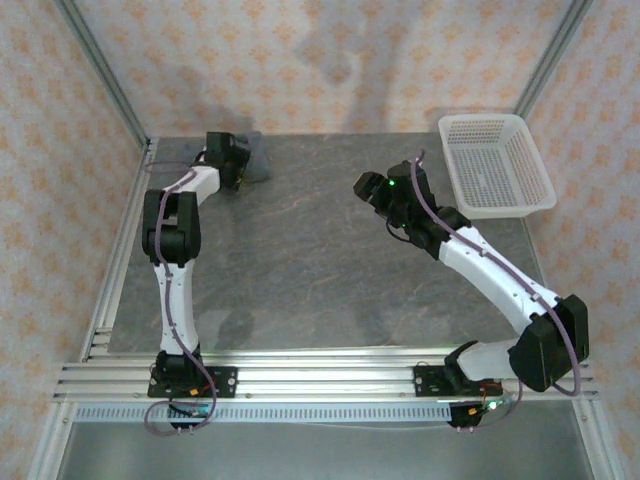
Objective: Fold the inside-out t-shirt
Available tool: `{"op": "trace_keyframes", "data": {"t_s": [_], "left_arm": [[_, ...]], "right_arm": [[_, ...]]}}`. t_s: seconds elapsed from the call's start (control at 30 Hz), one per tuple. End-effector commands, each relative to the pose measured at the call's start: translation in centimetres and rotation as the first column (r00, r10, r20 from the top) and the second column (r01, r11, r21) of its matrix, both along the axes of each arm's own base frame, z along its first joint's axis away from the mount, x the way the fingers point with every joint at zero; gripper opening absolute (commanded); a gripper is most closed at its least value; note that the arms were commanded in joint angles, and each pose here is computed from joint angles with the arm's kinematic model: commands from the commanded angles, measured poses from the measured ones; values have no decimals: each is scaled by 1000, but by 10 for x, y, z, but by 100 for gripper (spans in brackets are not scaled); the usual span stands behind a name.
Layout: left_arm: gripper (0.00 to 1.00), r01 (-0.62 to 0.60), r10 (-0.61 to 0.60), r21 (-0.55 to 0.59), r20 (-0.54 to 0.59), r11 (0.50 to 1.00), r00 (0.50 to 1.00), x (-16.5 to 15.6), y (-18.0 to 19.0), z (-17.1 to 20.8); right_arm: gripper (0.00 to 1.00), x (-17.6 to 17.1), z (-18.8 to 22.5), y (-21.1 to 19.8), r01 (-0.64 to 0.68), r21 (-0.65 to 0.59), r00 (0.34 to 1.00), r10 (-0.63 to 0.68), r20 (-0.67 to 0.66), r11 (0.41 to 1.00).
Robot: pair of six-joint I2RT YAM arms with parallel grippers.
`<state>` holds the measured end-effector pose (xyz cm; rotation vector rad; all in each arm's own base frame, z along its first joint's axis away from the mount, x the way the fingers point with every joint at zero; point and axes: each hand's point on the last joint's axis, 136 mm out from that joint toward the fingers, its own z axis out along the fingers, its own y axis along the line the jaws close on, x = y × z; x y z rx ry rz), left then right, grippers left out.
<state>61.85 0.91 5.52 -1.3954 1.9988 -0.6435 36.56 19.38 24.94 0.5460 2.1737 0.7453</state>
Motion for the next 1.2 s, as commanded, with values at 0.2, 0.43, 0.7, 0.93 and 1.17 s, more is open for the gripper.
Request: {"op": "trace_keyframes", "data": {"t_s": [0.2,0.43,0.7,0.93,1.17], "left_arm": [[72,-89,97,103,-72,991,993,4,78,1],[86,39,-46,107,63,993,997,9,68,45],[87,145,-159,115,128,983,979,-25,-21,82],[60,157,-160,33,123,987,980,0,-64,54],[58,169,-182,103,131,980,974,42,-57,38]], "right_arm": [[77,7,8,-1,2,-29,1000,-2,3,1000],[77,7,9,1,-3,-20,1000,3,3,1000],[77,7,10,2,-4,-13,1000,4,3,1000],[77,6,10,2,-5,-9,1000,5,2,1000],[77,2,10,0,-7,-13,1000,7,4,1000]]}}
